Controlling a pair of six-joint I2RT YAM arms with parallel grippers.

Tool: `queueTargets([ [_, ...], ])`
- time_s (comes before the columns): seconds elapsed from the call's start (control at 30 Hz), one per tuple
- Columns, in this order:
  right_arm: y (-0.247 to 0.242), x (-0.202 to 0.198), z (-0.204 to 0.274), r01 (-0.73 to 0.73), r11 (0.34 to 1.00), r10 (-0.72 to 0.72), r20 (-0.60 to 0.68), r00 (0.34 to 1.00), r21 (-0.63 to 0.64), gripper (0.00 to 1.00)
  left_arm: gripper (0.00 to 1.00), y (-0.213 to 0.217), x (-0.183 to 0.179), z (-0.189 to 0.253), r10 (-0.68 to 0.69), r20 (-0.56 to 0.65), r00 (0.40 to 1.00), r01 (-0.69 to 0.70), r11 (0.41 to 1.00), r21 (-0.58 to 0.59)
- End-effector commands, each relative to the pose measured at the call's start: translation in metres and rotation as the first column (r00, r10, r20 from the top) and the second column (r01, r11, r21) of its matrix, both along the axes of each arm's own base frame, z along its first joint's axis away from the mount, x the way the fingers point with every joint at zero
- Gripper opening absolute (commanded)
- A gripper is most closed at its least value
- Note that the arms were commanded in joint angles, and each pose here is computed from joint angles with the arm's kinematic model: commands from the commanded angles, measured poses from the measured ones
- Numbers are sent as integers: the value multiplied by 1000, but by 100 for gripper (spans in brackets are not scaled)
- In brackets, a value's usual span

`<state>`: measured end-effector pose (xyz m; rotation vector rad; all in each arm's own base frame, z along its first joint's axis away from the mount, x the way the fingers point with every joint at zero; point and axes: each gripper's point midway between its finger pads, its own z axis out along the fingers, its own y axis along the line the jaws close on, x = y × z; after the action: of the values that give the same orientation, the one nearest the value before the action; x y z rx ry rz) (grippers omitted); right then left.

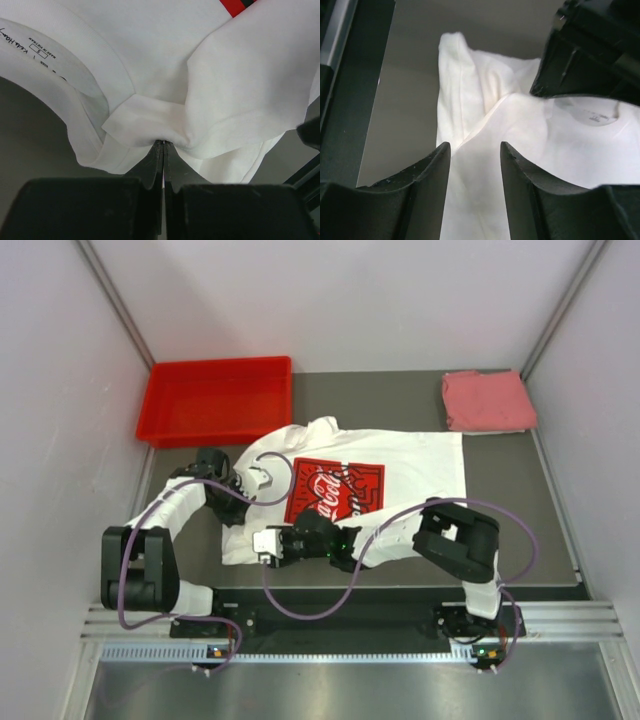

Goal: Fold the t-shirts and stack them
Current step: Fold the tshirt

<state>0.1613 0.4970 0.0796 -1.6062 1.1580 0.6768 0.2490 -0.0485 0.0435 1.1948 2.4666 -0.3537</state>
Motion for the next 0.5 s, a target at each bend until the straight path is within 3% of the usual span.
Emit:
queueTargets([
  [0.0,13,-2,-3,-29,999,29,28,999,-21,45,0,-4,2,6,0,0,1000,0,1000,-31],
  [0.17,17,7,-11,15,999,-13,30,999,-40,43,0,-4,1,5,-4,-3,1000,4,1000,-28],
  [0.47,11,10,-18,51,996,-50,10,999,-71,24,0,-2,0,7,-12,0,1000,12,1000,-19],
])
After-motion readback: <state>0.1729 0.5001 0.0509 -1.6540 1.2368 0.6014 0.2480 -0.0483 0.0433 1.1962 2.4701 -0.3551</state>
